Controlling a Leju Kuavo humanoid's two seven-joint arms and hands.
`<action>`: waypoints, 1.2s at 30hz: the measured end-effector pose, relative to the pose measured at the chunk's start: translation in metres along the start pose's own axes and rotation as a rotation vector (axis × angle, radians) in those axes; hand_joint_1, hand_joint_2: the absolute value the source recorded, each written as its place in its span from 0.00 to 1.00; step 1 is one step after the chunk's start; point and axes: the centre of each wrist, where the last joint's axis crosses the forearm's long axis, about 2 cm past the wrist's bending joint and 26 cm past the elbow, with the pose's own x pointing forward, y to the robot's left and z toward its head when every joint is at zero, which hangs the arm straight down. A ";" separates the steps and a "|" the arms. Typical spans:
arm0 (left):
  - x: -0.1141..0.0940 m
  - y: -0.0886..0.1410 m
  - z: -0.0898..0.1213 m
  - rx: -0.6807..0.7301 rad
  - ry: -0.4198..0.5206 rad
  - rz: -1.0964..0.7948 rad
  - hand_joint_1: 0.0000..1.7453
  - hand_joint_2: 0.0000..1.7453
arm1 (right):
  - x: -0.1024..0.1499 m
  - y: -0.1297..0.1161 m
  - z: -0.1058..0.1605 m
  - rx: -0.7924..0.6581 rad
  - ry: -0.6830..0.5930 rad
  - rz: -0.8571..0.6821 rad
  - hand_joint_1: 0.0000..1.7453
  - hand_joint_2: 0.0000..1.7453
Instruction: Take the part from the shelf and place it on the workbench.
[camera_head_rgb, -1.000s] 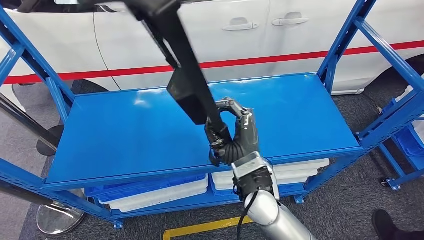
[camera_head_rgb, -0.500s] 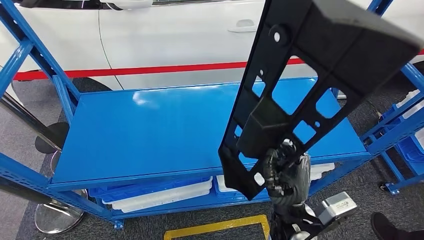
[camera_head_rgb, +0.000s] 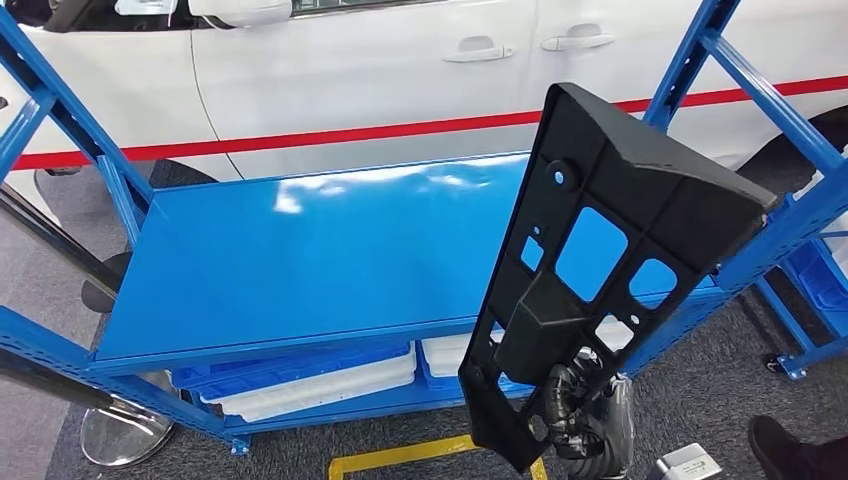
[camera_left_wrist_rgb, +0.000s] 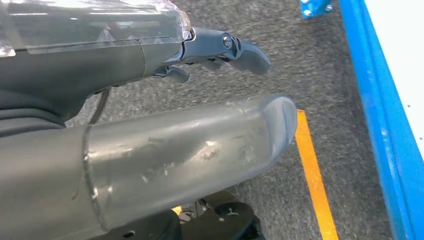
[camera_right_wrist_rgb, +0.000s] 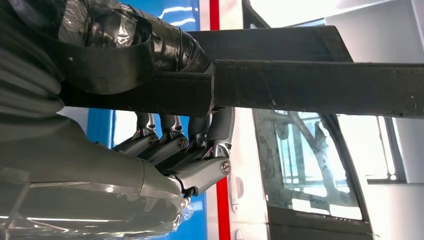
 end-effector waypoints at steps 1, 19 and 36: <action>0.000 0.001 0.000 0.003 0.000 -0.001 0.00 0.00 | 0.000 0.000 0.001 0.005 -0.002 -0.002 1.00 1.00; -0.003 0.009 0.000 0.031 0.002 0.008 0.00 0.00 | 0.000 -0.005 0.000 0.027 -0.012 -0.002 1.00 1.00; -0.006 0.012 0.004 0.032 0.018 0.022 0.00 0.00 | 0.001 -0.005 -0.004 0.031 -0.018 0.003 1.00 1.00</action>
